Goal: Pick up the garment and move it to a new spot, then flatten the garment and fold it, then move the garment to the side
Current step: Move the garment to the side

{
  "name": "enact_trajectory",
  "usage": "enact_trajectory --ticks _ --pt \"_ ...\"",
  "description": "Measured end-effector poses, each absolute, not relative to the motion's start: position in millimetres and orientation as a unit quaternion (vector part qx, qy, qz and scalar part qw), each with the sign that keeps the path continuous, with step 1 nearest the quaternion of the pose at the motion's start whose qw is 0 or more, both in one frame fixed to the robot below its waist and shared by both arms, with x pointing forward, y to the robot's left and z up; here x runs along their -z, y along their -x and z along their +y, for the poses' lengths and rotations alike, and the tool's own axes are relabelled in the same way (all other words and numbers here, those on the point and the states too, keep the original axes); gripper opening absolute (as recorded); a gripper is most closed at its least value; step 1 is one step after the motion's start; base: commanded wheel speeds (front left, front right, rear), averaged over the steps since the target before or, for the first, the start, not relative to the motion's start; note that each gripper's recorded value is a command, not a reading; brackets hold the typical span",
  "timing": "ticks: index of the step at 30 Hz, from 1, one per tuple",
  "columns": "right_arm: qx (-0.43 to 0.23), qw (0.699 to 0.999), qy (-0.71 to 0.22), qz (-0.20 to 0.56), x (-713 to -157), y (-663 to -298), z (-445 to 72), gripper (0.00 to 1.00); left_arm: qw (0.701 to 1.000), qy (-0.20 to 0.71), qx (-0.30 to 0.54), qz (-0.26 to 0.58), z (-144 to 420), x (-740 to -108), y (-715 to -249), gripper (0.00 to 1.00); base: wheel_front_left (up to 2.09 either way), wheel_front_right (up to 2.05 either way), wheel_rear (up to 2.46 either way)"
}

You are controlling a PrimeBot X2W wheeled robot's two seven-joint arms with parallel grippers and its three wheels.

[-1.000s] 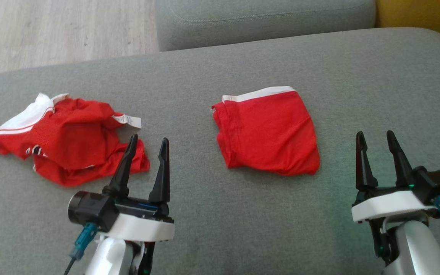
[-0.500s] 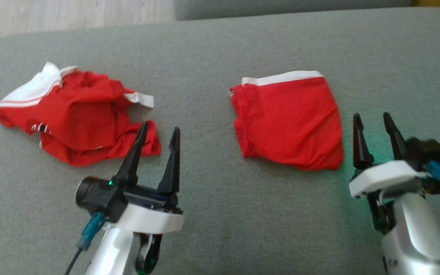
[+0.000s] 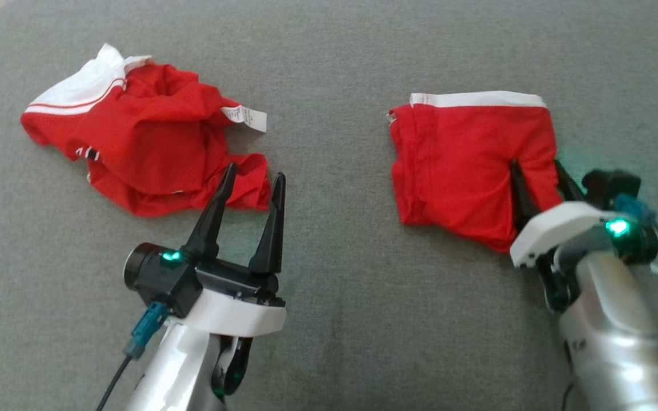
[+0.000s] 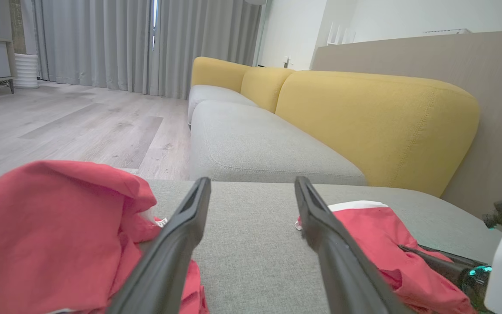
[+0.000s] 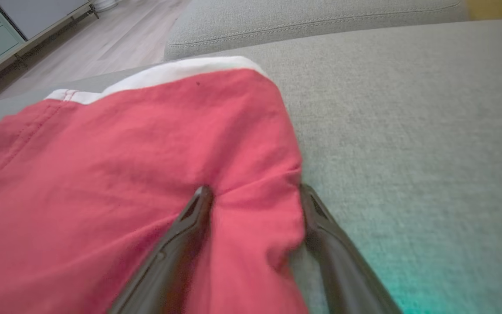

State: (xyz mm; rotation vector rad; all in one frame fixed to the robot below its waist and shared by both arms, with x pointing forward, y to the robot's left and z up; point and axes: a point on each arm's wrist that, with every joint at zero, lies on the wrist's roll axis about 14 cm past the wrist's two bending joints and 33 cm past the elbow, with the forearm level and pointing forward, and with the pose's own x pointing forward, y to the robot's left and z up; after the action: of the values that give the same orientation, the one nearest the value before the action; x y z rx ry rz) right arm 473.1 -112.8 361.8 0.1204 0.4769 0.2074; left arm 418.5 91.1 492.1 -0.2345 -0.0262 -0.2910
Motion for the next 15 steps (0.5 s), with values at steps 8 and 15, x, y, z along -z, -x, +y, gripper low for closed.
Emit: enact_trajectory --ticks 8,15 --pt "-0.115 0.965 -0.055 0.23 -364 -482 -106 0.0 0.982 0.121 0.147 -0.013 89 -492 -420 1.0 0.0 0.0 0.0" --pt "-0.147 0.971 0.013 0.188 -382 -478 -109 0.0 0.978 0.124 0.165 -0.024 76 -501 -421 1.0 0.0 0.0 0.0"
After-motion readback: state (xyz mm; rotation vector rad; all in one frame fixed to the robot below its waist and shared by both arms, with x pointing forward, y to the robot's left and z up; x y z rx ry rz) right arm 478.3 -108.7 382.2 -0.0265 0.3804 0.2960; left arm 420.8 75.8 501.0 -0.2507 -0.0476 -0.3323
